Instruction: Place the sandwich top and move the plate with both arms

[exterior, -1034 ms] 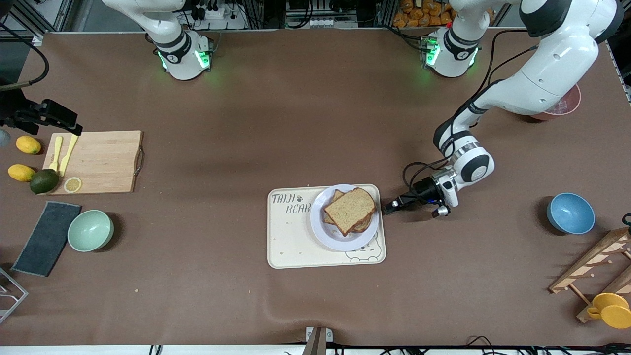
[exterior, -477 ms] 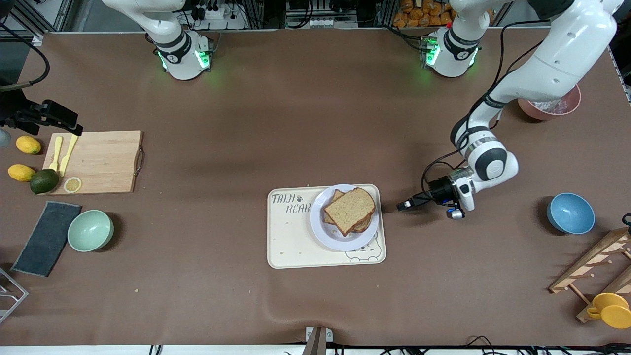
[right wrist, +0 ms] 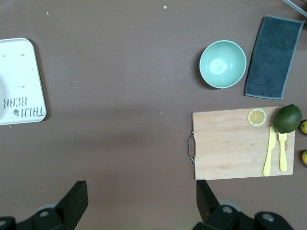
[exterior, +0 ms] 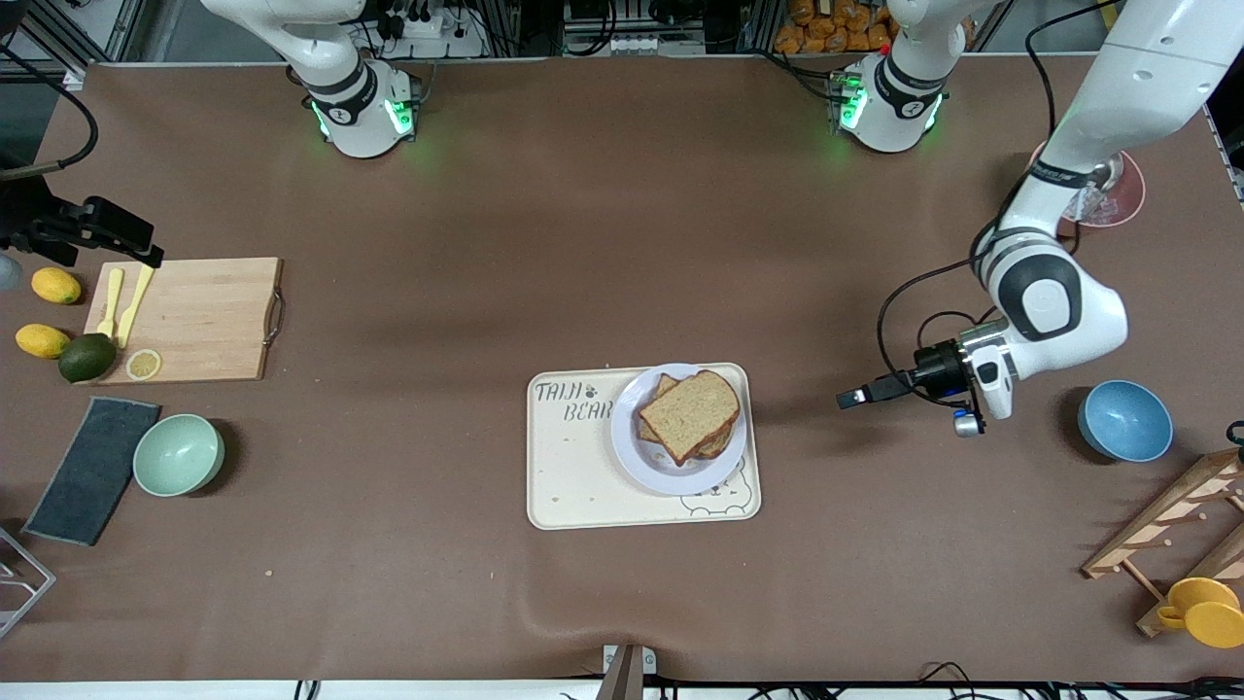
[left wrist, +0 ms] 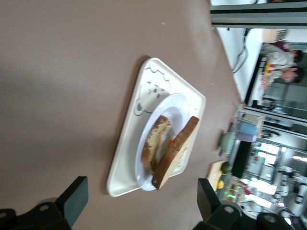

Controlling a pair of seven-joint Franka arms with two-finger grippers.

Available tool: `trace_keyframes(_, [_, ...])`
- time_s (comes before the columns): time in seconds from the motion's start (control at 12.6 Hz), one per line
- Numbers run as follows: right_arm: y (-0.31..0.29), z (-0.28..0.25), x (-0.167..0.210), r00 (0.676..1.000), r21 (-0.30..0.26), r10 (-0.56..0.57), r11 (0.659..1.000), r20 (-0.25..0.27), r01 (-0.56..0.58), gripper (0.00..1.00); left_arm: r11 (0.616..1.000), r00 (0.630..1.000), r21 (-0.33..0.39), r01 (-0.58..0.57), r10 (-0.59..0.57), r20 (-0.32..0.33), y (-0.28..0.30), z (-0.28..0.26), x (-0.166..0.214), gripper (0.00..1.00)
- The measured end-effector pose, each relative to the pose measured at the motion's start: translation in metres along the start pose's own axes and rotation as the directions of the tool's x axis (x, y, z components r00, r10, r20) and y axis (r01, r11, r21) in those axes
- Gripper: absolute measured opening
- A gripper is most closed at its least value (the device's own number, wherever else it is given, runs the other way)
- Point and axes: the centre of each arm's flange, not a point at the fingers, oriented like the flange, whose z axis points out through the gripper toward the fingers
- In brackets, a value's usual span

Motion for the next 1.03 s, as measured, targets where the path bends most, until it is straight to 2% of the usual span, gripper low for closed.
trace_keyframes(0.32, [0.000,0.000,0.000,1.000,0.000,0.000,1.000,0.000,0.000,1.00,0.973,0.999,0.225,-0.050,0.045,0.029,0.043,-0.039,0.004,1.00])
trace_keyframes(0.56, [0.000,0.000,0.000,1.000,0.000,0.000,1.000,0.000,0.000,1.00,0.934,0.993,0.339,-0.115,0.100,0.061,0.085,-0.069,0.005,1.00])
trace_keyframes(0.8, [0.000,0.000,0.000,1.000,0.000,0.000,1.000,0.000,0.000,1.00,0.820,0.983,0.542,-0.186,0.155,0.102,0.129,-0.102,0.013,1.00])
trace_keyframes(1.03, [0.000,0.000,0.000,1.000,0.000,-0.001,1.000,0.000,0.001,1.00,0.716,0.959,0.640,-0.279,0.239,0.151,0.191,-0.115,0.008,1.00])
